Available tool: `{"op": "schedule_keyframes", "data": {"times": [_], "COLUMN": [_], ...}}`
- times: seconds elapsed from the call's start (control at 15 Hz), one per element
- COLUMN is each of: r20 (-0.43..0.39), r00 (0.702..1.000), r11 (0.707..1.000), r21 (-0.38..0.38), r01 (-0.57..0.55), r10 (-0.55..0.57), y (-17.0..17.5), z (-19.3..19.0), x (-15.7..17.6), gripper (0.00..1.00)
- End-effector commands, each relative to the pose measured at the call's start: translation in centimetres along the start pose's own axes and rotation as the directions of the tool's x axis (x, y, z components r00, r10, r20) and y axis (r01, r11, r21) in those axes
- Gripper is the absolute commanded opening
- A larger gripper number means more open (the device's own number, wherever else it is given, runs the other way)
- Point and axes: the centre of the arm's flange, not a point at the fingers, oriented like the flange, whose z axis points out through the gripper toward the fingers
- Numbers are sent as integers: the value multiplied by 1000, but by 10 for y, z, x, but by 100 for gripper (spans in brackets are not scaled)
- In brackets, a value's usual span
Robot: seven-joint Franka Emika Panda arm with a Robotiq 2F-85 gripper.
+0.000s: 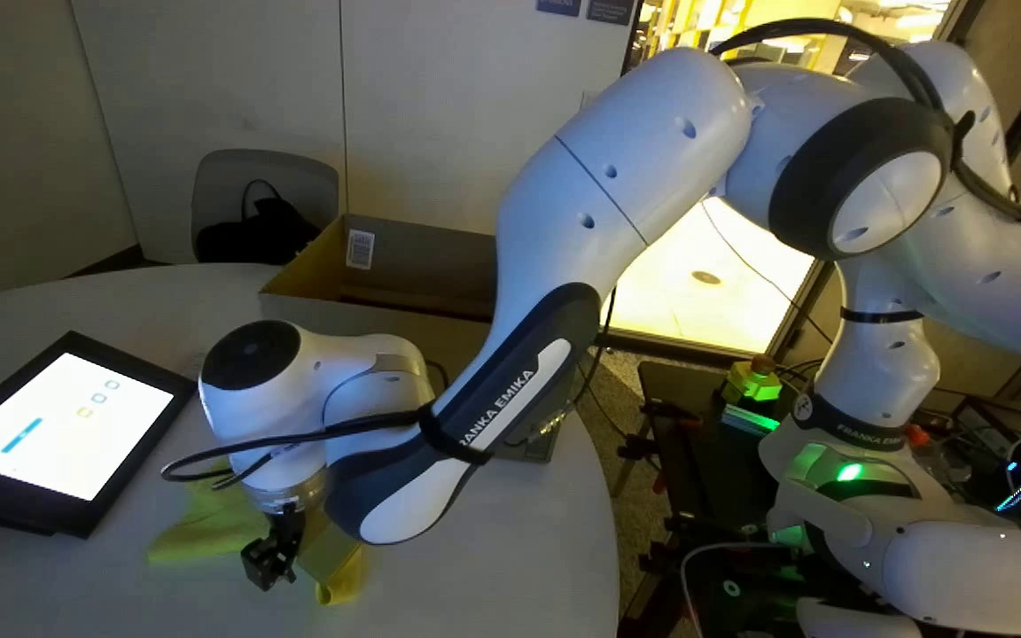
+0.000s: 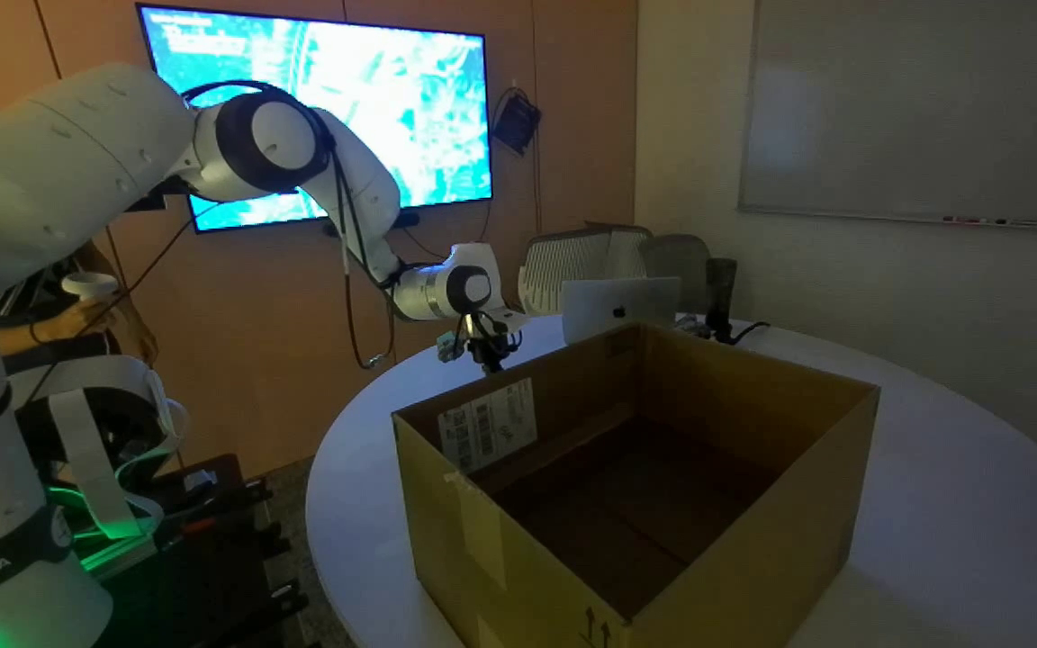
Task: Put the marker on the green towel, then wrap the marker and put it in the box
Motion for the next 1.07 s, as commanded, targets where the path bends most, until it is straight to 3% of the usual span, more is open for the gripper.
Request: {"op": "schedule_keyframes", "data": {"times": [0.0, 0.33, 0.4, 0.47, 0.73, 1.0], "r20": [-3, 51, 61, 75, 74, 13], "r00": [1000, 997, 995, 994, 992, 995], "r11": [1000, 997, 996, 995, 994, 994], "r21": [9, 36, 37, 42, 40, 34], "r01": [-14, -68, -76, -87, -104, -104], "r10": [14, 66, 74, 84, 101, 103], "y": [-2, 18, 22, 25, 30, 28], "z": [36, 83, 86, 87, 68, 26], "x": [22, 26, 26, 25, 25, 25], "gripper": [100, 100, 92, 74, 42, 10]}}
